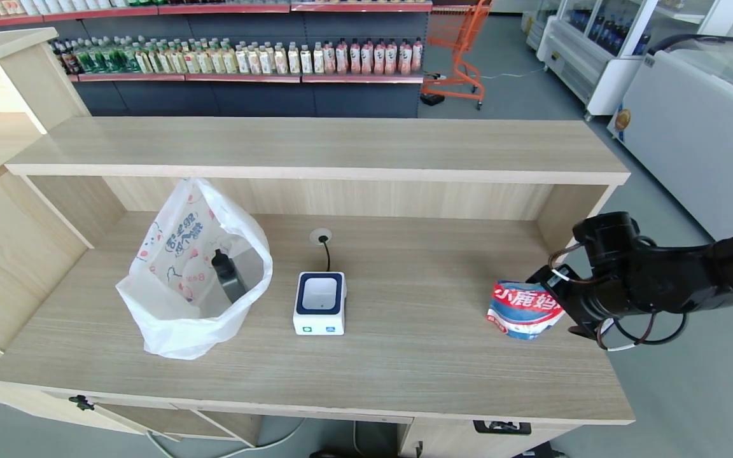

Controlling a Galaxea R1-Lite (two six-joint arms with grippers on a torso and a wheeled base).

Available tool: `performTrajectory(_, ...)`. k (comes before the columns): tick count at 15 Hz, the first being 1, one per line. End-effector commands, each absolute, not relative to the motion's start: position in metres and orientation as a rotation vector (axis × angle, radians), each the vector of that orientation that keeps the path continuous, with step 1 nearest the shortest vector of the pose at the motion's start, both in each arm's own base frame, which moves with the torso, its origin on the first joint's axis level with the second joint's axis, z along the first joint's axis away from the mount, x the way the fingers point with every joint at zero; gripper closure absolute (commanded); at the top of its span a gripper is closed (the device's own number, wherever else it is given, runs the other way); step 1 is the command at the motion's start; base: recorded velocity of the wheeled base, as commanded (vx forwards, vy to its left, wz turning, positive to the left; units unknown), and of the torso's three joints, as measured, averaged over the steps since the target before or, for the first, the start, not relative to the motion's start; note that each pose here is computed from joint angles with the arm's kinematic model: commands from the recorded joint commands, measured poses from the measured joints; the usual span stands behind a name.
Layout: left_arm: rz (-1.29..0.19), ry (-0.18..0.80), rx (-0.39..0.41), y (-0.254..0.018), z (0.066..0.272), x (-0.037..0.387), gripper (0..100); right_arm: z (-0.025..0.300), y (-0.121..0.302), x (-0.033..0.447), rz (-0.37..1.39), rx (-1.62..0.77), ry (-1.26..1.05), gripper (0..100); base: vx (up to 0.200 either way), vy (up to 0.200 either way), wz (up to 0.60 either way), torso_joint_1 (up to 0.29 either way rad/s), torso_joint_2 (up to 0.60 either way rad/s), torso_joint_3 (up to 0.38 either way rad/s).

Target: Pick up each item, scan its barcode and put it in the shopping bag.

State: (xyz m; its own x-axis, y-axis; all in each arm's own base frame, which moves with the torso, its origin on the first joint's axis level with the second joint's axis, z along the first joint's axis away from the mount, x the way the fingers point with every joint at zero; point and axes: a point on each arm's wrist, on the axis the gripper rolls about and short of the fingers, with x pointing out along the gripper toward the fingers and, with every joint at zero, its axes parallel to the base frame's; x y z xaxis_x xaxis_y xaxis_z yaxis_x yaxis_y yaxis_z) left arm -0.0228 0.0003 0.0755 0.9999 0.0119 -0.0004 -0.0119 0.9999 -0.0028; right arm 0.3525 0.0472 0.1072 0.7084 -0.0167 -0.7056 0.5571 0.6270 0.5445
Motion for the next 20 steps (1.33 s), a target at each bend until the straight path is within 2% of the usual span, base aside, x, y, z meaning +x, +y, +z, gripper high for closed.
performTrajectory(1, 0.012, 0.000, -0.003, 0.000, 0.075, -0.023, 0, 0.090, 0.055, 0.370, -0.362, 0.823, 0.750, 0, 0.000, 0.000, 0.00, 0.000, 0.00, 0.000)
performTrajectory(3, 0.012, 0.000, -0.003, 0.000, 0.075, -0.023, 0, 0.081, 0.060, 0.383, -0.351, 0.800, 0.758, 0, 0.000, 0.000, 0.00, 0.000, 0.00, 0.000)
performTrajectory(4, 0.012, 0.000, -0.003, 0.000, 0.075, -0.023, 0, 0.075, 0.064, 0.388, -0.345, 0.772, 0.766, 100, 0.000, 0.000, 0.00, 0.000, 0.00, 0.000)
performTrajectory(7, 0.012, 0.000, -0.003, 0.000, 0.075, -0.023, 0, 0.078, 0.070, 0.393, -0.317, 0.742, 0.752, 100, 0.000, 0.000, 0.00, 0.000, 0.00, 0.000)
performTrajectory(11, 0.012, 0.000, -0.003, 0.000, 0.075, -0.023, 0, 0.078, 0.069, 0.389, -0.318, 0.557, 0.746, 100, 0.000, 0.000, 0.00, 0.000, 0.00, 0.000)
performTrajectory(14, 0.012, 0.000, -0.003, 0.000, 0.075, -0.023, 0, 0.110, 0.069, 0.378, -0.226, 0.505, 0.639, 100, 0.000, 0.000, 0.00, 0.000, 0.00, 0.000)
performTrajectory(15, 0.012, 0.000, -0.003, 0.000, 0.075, -0.023, 0, 0.125, 0.069, 0.369, -0.134, 0.483, 0.606, 100, 0.000, 0.000, 0.00, 0.000, 0.00, 0.000)
performTrajectory(17, 0.012, 0.000, -0.003, 0.000, 0.075, -0.023, 0, 0.149, 0.056, 0.340, 0.159, 0.398, 0.553, 100, 0.000, 0.000, 0.00, 0.000, 0.00, 0.000)
performTrajectory(19, 0.012, 0.000, -0.003, 0.000, 0.075, -0.023, 0, 0.161, 0.039, 0.306, 0.467, 0.292, 0.519, 100, 0.000, 0.000, 0.00, 0.000, 0.00, 0.000)
performTrajectory(20, 0.012, 0.000, -0.003, 0.000, 0.075, -0.023, 0, 0.165, 0.035, 0.298, 0.540, 0.270, 0.505, 100, 0.000, 0.000, 0.00, 0.000, 0.00, 0.000)
